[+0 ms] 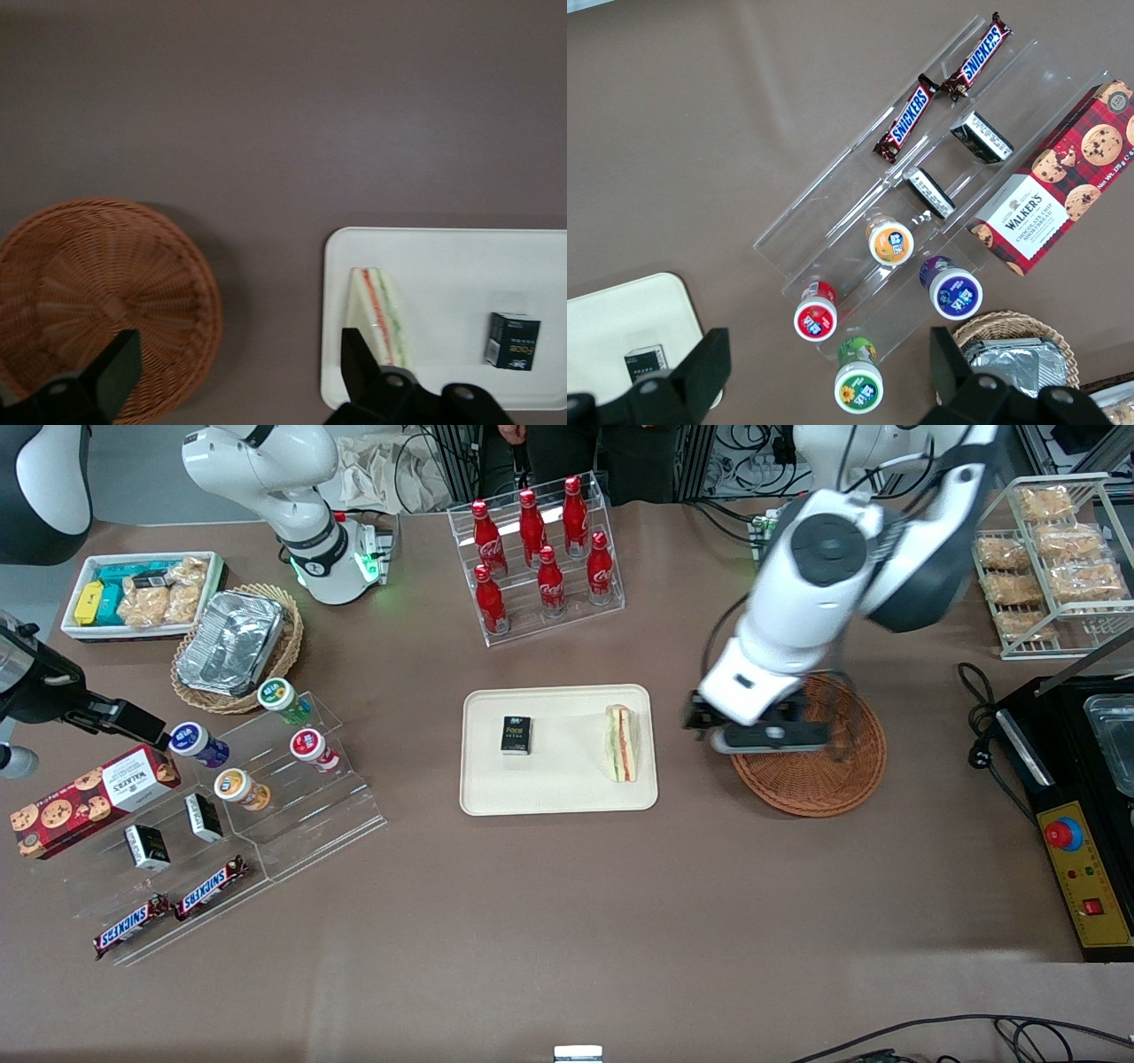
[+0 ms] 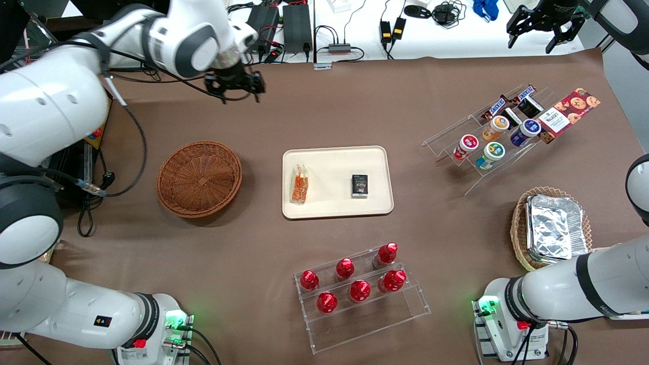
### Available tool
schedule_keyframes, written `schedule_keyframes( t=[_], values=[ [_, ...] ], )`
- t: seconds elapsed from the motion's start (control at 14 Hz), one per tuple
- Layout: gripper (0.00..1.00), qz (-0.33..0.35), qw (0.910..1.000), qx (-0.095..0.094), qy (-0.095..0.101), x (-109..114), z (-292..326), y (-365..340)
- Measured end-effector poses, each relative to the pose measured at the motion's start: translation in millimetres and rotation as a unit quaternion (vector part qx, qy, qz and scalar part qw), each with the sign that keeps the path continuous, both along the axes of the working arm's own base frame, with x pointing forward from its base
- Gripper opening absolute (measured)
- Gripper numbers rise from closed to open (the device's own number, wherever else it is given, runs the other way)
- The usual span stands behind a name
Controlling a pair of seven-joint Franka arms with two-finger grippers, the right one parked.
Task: Place sandwich from basket to tray
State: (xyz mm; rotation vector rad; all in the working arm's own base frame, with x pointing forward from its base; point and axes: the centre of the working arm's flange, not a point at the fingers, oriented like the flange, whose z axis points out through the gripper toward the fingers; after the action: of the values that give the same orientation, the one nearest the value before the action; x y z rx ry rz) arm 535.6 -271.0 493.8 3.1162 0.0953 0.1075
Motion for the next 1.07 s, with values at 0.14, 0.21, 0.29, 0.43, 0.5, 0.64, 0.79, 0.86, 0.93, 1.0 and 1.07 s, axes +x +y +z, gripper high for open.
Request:
schedule_keyframes(
  t=[0.14,0.21,0.29,0.43,0.5,0.64,0.79,0.86,0.93,1.0,1.07],
  values=[
    [1.00,0.008,0.9999,0.005,0.005,-0.2,5.8,11.3],
    [1.00,0.013,0.9998,0.009,0.008,-1.0,8.2,17.5],
    [1.00,0.014,0.9997,0.014,0.013,-1.4,11.5,26.9],
    [1.00,0.001,0.9996,0.022,0.017,-2.9,22.8,47.1],
    [1.00,-0.013,0.9995,0.024,0.016,-3.0,29.4,58.0],
    [1.00,-0.035,0.9990,0.027,0.005,-2.0,44.1,78.2],
    [1.00,-0.034,0.9990,0.027,-0.007,-3.0,58.8,93.0],
    [1.00,-0.029,0.9991,0.028,-0.011,-4.0,65.7,101.1],
    [1.00,-0.025,0.9992,0.029,-0.015,-5.1,72.0,108.1],
    [1.00,-0.022,0.9992,0.029,-0.017,-6.3,77.7,112.7],
    [1.00,-0.024,0.9991,0.031,-0.016,-8.1,81.5,115.3]
  ],
)
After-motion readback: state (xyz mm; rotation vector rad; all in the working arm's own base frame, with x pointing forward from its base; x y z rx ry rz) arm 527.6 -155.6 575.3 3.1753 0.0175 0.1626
